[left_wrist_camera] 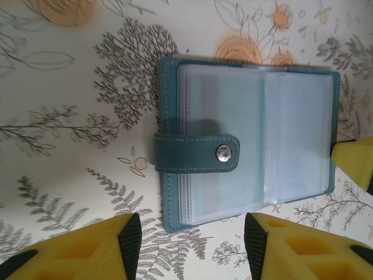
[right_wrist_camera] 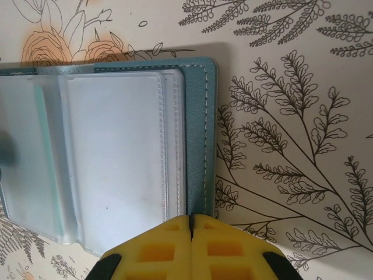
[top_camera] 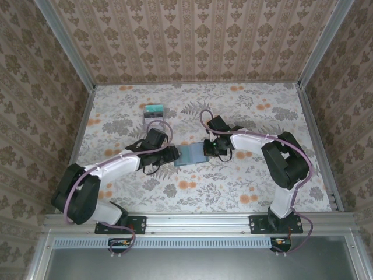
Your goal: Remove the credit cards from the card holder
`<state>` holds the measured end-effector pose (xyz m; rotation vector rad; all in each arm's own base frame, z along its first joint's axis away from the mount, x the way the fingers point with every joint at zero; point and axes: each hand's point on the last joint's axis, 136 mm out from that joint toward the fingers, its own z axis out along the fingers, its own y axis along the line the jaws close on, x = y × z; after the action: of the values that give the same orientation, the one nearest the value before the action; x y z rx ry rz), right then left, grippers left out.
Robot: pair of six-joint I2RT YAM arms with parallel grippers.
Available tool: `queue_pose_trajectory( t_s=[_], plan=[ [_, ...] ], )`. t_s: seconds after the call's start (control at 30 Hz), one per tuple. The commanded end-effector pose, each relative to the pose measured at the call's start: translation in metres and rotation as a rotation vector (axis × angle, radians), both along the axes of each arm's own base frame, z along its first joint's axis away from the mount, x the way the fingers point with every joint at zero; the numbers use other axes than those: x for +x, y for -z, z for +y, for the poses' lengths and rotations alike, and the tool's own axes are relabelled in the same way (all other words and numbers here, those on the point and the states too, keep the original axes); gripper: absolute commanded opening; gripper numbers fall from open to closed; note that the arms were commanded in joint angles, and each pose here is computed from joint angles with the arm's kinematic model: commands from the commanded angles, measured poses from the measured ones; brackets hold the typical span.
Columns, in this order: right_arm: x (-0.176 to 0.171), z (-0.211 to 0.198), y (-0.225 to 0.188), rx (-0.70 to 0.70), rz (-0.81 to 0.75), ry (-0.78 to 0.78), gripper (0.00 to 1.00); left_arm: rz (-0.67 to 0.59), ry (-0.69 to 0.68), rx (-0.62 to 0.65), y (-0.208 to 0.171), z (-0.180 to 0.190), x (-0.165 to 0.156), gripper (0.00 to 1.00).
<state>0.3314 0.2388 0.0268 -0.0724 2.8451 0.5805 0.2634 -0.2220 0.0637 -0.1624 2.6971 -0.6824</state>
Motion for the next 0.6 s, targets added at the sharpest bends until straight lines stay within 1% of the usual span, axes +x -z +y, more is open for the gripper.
queue_pose_trajectory(
  t_s=[0.0, 0.2, 0.43, 0.57],
  plan=[
    [-0.002, -0.005, 0.017, -0.041, 0.010, -0.006, 0.00, -0.014, 0.037, -0.062, -0.011, -0.023, 0.009, 0.51],
    [-0.008, -0.008, 0.024, -0.040, 0.029, 0.007, 0.00, 0.035, 0.076, -0.039, 0.004, -0.030, 0.009, 0.47],
    [-0.012, -0.008, 0.027, -0.034, 0.044, 0.010, 0.00, 0.085, 0.090, 0.001, 0.020, -0.031, 0.008, 0.46],
    [-0.012, -0.007, 0.026, -0.029, 0.047, 0.010, 0.00, 0.099, 0.104, -0.010, 0.025, -0.036, 0.009, 0.46]
  ],
)
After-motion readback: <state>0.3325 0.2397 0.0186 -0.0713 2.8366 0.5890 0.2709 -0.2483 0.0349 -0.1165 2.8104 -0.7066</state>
